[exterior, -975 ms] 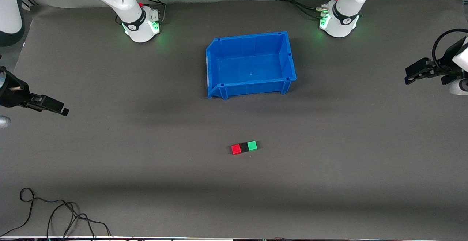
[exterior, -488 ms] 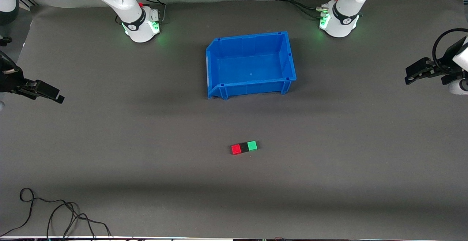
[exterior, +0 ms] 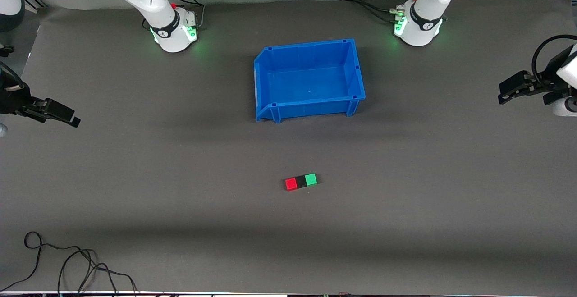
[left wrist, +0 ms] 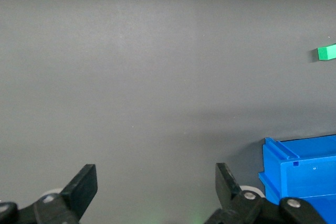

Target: Attach green and red cubes to black cube

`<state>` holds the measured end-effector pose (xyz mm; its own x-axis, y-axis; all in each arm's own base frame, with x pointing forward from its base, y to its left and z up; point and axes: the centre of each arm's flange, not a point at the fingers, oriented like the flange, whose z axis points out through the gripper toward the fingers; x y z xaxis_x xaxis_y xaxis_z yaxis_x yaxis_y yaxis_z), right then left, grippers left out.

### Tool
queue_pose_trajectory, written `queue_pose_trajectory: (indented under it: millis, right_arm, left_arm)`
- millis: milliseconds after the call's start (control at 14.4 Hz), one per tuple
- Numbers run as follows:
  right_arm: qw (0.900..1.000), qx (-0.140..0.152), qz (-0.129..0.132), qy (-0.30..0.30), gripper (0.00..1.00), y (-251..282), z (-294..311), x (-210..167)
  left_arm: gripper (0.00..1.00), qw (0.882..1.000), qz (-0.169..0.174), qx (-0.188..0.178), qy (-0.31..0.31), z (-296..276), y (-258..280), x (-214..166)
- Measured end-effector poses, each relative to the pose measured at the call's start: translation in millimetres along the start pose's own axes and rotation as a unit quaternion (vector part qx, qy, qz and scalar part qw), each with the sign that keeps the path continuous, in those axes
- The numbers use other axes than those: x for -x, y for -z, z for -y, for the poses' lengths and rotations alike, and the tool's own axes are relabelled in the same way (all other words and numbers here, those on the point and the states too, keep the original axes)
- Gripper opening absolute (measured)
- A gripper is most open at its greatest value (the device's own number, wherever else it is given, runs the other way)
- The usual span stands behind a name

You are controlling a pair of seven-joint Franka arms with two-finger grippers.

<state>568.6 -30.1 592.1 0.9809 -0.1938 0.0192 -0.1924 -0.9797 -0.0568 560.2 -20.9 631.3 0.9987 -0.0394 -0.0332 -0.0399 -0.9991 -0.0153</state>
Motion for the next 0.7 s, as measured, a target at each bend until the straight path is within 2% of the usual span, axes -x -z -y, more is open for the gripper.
queue_pose_trajectory:
  millis: [348, 697]
  right_arm:
    - [1.0, 0.004, 0.014, 0.003, 1.0, -16.8, 5.4, -6.0]
    - [1.0, 0.003, 0.011, 0.005, 1.0, -14.8, 7.3, -7.0]
  left_arm:
    - [1.0, 1.0, 0.0, 0.0, -0.001, -1.3, 0.0, 0.0]
    - [1.0, 1.0, 0.0, 0.0, -0.002, -2.0, 0.0, 0.0]
